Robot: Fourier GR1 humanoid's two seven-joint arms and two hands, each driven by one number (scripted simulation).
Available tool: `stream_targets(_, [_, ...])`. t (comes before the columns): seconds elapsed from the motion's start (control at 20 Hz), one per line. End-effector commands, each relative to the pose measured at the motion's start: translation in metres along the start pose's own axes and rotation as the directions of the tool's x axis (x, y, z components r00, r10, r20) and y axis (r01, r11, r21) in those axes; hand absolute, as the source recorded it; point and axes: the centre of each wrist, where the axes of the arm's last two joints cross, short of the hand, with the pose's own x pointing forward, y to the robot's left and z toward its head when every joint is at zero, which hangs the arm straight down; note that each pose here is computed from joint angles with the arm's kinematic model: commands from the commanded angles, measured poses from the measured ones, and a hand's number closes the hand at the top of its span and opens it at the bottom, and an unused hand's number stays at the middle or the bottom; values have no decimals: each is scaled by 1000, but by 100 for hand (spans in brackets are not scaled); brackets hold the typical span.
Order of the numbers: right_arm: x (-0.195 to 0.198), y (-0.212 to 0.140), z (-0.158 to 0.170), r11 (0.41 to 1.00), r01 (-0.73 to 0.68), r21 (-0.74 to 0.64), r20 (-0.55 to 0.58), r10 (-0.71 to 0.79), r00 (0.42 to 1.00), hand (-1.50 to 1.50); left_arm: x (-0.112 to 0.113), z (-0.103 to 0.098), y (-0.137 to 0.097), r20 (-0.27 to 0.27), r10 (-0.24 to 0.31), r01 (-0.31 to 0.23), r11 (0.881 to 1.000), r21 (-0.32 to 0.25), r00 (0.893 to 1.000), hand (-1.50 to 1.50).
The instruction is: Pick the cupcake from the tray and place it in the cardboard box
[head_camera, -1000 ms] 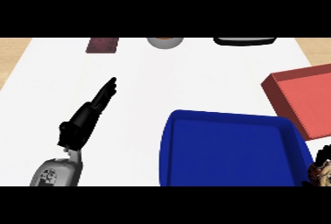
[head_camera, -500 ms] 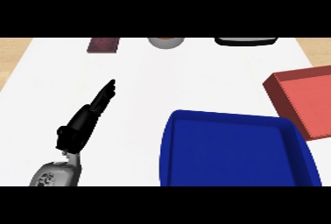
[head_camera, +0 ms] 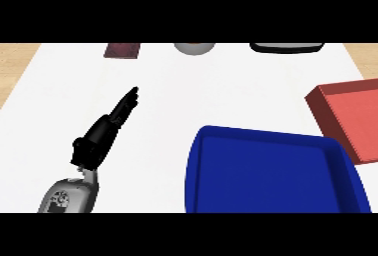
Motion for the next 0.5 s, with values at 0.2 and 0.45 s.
stream_targets(0.2, [-10, -20, -60, 1000, 19, -21, -68, -20, 998, 150, -5, 0, 14, 4, -15, 15, 1000, -7, 1000, 0])
stream_targets(0.45, [-19, -16, -92, 999, 40, -24, -86, -42, 995, 150, -7, -2, 4, 24, -2, 2, 1000, 2, 1000, 0])
